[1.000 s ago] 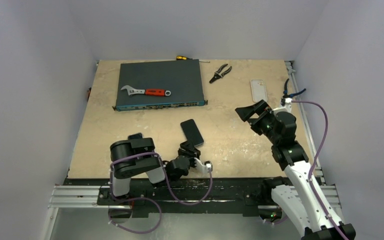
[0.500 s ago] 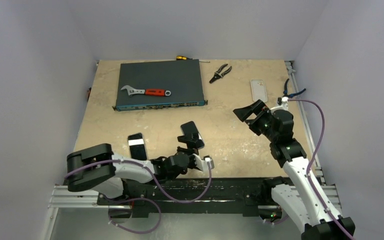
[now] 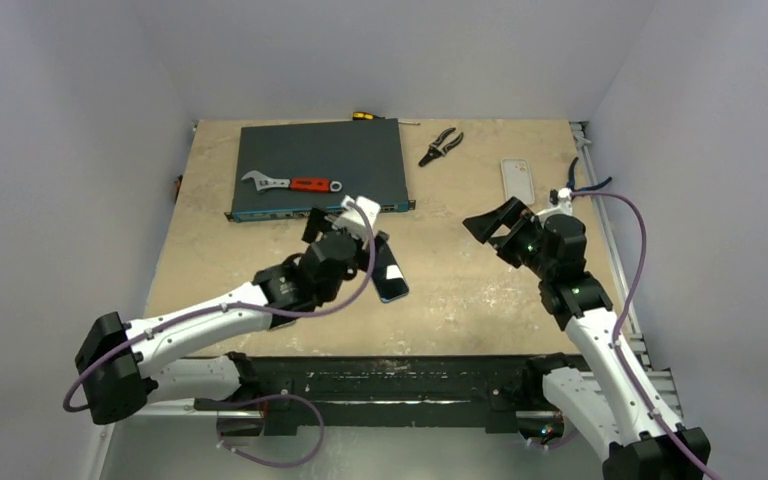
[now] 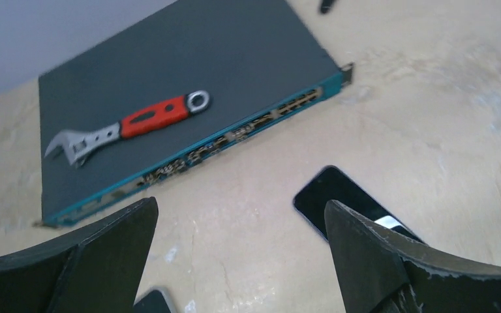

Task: Take the phone out of the phone case
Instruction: Place the phone at the center of the board.

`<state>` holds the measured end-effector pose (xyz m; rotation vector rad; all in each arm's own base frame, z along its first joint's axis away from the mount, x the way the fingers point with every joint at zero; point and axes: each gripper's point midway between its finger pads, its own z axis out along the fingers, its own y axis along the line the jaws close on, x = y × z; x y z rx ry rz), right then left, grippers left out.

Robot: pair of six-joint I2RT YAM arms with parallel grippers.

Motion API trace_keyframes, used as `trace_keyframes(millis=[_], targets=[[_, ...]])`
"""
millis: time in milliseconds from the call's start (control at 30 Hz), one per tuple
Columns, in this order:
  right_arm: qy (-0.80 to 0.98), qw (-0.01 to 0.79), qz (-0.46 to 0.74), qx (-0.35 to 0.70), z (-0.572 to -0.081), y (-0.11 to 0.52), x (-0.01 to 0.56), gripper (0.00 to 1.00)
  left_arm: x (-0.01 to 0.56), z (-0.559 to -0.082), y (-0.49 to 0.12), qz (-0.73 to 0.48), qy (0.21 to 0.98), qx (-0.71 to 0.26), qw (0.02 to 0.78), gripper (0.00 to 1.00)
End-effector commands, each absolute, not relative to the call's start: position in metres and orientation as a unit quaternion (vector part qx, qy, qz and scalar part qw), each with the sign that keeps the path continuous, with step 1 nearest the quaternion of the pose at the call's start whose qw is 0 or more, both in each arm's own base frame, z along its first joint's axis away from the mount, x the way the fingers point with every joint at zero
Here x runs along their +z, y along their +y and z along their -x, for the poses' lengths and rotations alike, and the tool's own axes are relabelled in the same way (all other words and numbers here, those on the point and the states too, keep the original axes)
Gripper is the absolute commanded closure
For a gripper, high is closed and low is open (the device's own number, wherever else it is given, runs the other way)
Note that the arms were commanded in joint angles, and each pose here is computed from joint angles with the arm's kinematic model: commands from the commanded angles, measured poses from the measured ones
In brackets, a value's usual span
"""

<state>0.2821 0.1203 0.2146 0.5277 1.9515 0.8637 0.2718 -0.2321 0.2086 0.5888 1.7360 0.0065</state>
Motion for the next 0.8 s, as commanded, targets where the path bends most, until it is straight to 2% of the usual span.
trace_keyframes(millis=[0, 133, 200, 333, 400, 567, 667, 767], targets=[[0.792, 0.457, -0.178, 0.364, -0.282, 0.13, 0.218, 0.01, 0.174, -0.289, -0.157, -0.034, 0.852, 0.086, 0.515, 0.0], [0.804, 0.435, -0.164, 0.37, -0.281, 0.137, 0.203, 0.01, 0.151, -0.297, -0.103, 0.108, 0.878, 0.092, 0.456, 0.0], [0.803, 0.435, -0.116, 0.39, -0.279, 0.151, 0.207, 0.03, 0.147, -0.296, -0.08, 0.165, 0.879, 0.076, 0.442, 0.0], [0.855, 0.409, -0.021, 0.317, -0.274, 0.201, 0.192, 0.03, 0.167, -0.292, -0.05, 0.243, 0.857, 0.059, 0.45, 0.0], [0.859, 0.404, -0.009, 0.314, -0.27, 0.225, 0.189, 0.03, 0.17, -0.291, -0.035, 0.264, 0.853, 0.064, 0.447, 0.0], [0.85, 0.384, 0.01, 0.36, -0.263, 0.266, 0.181, 0.03, 0.113, -0.279, -0.009, 0.313, 0.883, 0.061, 0.346, 0.01], [0.852, 0.371, 0.044, 0.368, -0.256, 0.294, 0.177, 0.03, 0.089, -0.269, 0.0, 0.35, 0.875, 0.054, 0.33, 0.04], [0.851, 0.358, 0.072, 0.377, -0.247, 0.319, 0.173, 0.07, 0.072, -0.262, 0.007, 0.382, 0.866, 0.032, 0.322, 0.14]])
